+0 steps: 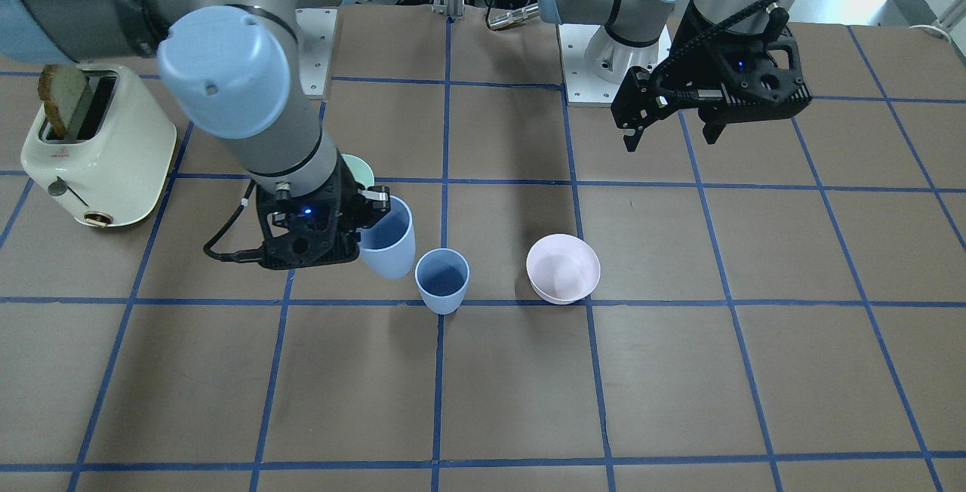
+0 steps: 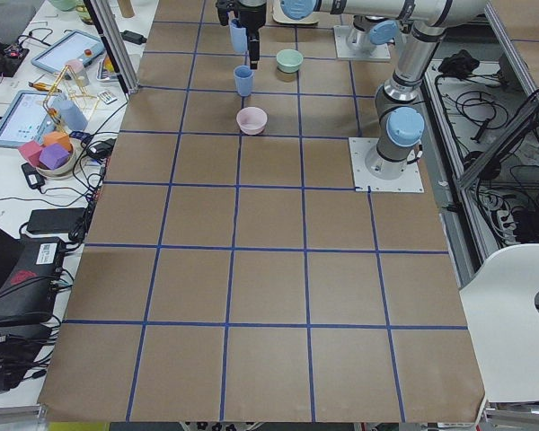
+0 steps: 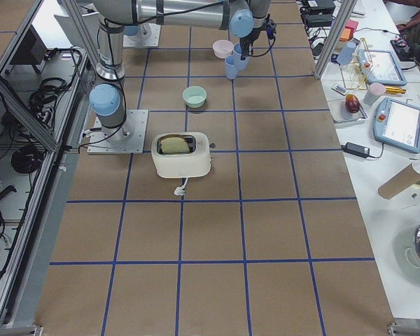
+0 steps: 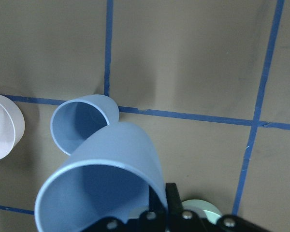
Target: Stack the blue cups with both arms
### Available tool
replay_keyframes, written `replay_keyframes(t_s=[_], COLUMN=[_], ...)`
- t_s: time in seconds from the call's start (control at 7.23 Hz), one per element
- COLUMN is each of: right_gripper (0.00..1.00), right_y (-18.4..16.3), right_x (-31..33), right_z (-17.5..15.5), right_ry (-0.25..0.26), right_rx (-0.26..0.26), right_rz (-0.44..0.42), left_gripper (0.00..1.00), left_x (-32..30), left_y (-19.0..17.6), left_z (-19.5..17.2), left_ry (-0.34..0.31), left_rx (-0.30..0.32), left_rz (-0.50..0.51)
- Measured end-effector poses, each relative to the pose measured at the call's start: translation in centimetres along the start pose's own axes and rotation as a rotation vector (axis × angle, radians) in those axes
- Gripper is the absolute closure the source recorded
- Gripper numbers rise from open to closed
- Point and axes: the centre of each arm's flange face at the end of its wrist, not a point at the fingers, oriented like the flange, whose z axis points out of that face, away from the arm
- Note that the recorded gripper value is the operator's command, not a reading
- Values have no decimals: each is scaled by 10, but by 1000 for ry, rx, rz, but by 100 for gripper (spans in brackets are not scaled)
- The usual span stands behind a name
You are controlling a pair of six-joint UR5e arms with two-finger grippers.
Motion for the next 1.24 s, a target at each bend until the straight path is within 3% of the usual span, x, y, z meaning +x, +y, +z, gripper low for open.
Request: replay_keyframes(t_s=[0.69, 1.24], right_gripper=[100, 100], right_y=[-1, -14], right_x=[-33, -38], right_z=[28, 42], right_ry=[-3, -19], right_rx=[-34, -18], right_rz=[-20, -28], left_gripper=[0, 0], left_x=[4, 4], left_y=[-2, -3], left_z=[2, 3], left_ry=[0, 0], left_rx=[-4, -6], left_rz=[1, 2])
